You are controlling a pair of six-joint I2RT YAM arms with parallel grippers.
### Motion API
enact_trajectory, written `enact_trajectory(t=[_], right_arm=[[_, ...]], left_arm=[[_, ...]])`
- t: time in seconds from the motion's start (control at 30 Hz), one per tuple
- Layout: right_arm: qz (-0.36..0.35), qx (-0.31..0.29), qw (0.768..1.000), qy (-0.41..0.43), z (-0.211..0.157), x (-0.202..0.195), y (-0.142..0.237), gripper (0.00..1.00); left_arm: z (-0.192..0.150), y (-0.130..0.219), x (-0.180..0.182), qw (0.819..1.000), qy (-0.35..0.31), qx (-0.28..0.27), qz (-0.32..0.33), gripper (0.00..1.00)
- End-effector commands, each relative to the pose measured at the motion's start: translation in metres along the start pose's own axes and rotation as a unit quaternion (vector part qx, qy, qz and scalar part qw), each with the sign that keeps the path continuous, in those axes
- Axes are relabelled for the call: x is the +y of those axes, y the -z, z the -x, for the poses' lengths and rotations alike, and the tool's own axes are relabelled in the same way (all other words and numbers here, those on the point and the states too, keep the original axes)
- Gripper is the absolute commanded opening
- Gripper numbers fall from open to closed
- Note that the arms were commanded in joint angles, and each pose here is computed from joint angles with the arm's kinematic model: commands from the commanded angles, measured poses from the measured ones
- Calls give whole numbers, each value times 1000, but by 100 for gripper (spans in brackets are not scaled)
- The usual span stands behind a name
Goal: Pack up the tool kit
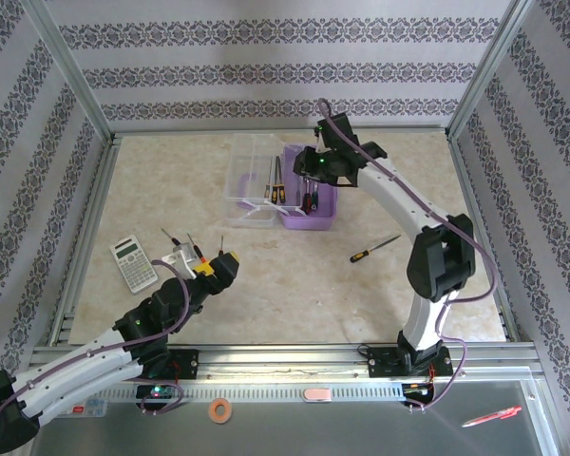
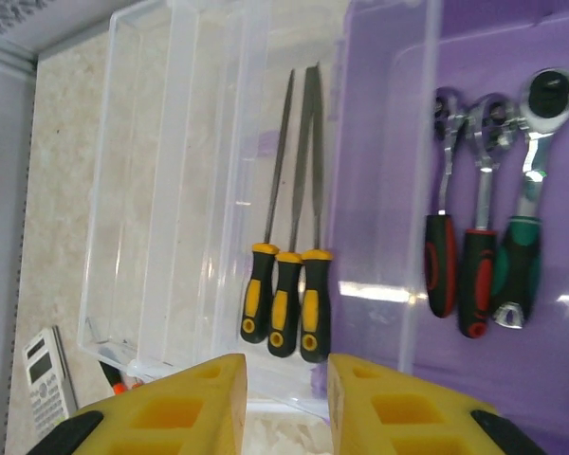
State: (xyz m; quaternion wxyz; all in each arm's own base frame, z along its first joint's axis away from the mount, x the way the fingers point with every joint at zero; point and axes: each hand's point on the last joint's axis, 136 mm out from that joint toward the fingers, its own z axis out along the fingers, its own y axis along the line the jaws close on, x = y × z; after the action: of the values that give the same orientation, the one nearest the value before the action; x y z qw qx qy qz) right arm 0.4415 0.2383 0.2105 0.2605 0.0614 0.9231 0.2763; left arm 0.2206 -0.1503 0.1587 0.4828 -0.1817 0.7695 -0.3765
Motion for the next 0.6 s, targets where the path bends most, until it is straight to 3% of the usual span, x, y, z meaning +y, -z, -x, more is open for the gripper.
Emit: enact_trajectory(t=[0.0,0.37,0.57], right_arm=[[-31,-25,999,-11,3,-24,16,29],[-119,-52,989,-66,-25,-117,62,32],[-134,-23,983,-126,-55,-168,65,34]], left_arm=[[-3,0,16,1000,7,-2,22,100],[-18,-5,10,999,12,32,-3,100],[-26,-4,11,999,20,48,-7,100]])
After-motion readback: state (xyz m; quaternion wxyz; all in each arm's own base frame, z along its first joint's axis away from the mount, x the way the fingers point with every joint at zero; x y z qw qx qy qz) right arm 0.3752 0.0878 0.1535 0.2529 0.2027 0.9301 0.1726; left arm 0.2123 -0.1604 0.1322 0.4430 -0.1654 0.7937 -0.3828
